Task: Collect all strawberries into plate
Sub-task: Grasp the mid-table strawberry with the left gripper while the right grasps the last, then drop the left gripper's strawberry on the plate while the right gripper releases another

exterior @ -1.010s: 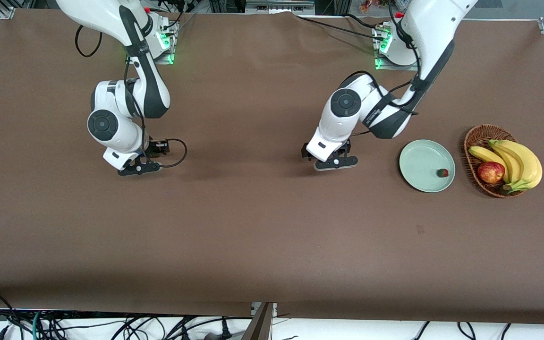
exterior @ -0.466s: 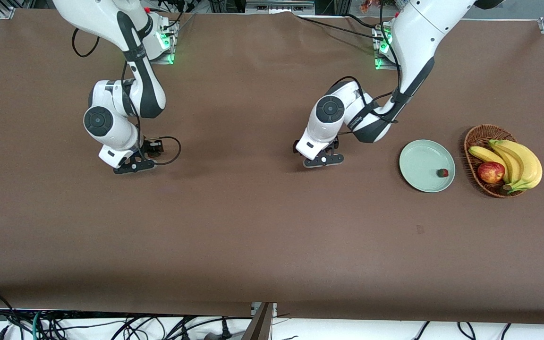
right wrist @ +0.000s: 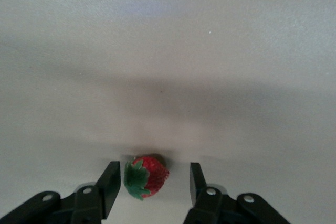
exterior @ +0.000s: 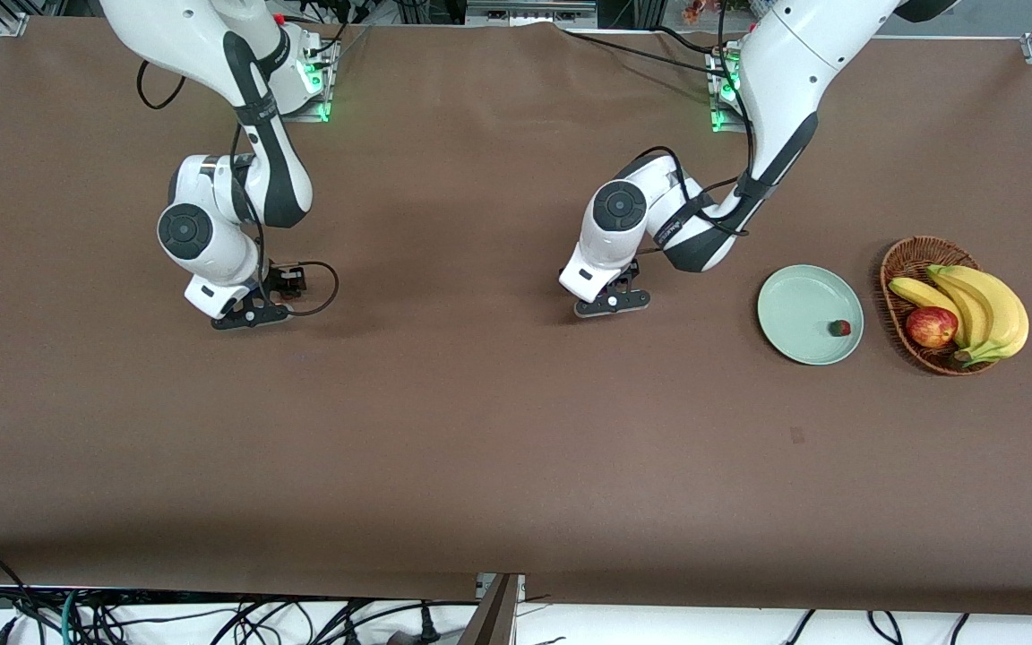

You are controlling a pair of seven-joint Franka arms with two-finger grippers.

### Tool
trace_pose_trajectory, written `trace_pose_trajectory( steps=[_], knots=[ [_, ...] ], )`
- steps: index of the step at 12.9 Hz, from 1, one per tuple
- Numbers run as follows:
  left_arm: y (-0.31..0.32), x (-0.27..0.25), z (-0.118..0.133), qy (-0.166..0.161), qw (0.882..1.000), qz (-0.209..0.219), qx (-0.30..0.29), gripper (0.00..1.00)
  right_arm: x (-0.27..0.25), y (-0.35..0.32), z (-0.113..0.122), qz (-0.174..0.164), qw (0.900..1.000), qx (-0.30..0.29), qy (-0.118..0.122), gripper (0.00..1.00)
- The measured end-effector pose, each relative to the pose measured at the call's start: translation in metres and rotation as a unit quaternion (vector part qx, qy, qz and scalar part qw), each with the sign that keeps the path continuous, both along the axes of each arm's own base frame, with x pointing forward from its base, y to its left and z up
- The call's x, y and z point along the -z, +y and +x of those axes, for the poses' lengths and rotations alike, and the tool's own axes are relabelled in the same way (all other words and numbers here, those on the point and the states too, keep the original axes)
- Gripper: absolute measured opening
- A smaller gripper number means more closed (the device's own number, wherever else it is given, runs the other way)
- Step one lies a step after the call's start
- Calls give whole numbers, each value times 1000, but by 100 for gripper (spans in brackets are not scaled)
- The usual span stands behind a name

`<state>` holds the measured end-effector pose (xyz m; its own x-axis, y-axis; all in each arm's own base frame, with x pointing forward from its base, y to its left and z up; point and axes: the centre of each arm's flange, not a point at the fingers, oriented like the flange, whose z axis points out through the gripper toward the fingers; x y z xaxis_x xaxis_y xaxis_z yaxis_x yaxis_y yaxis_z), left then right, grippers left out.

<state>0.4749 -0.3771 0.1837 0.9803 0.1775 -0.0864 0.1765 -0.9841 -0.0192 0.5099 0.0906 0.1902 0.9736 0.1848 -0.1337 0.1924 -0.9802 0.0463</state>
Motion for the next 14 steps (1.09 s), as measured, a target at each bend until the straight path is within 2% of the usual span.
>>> trace_pose_trajectory(
  steps=[1, 3, 5, 7, 8, 11, 14],
  knots=[
    [1, -1, 1, -1, 1000, 0, -1, 36, 2, 0, 0, 2, 1000, 2, 1, 60],
    [2, -3, 5, -3, 1000, -1, -4, 35, 4, 0, -1, 4, 1000, 3, 3, 58],
    [7, -14, 20, -9, 1000, 1, -13, 35, 5, 1, -2, 7, 1000, 5, 3, 43],
    [26, -40, 44, -11, 1000, -3, -19, 35, 4, 1, -1, 7, 1000, 5, 3, 34],
    [41, -57, 56, -2, 1000, -12, -15, 35, 4, 1, -1, 8, 1000, 5, 3, 34],
    [130, -111, 91, 34, 999, -24, 16, 35, -4, 22, 0, 27, 1000, 3, 12, 34],
    [236, -140, 106, 51, 997, -21, 62, 35, -42, 64, 20, 78, 996, 23, 38, 34]
  ],
)
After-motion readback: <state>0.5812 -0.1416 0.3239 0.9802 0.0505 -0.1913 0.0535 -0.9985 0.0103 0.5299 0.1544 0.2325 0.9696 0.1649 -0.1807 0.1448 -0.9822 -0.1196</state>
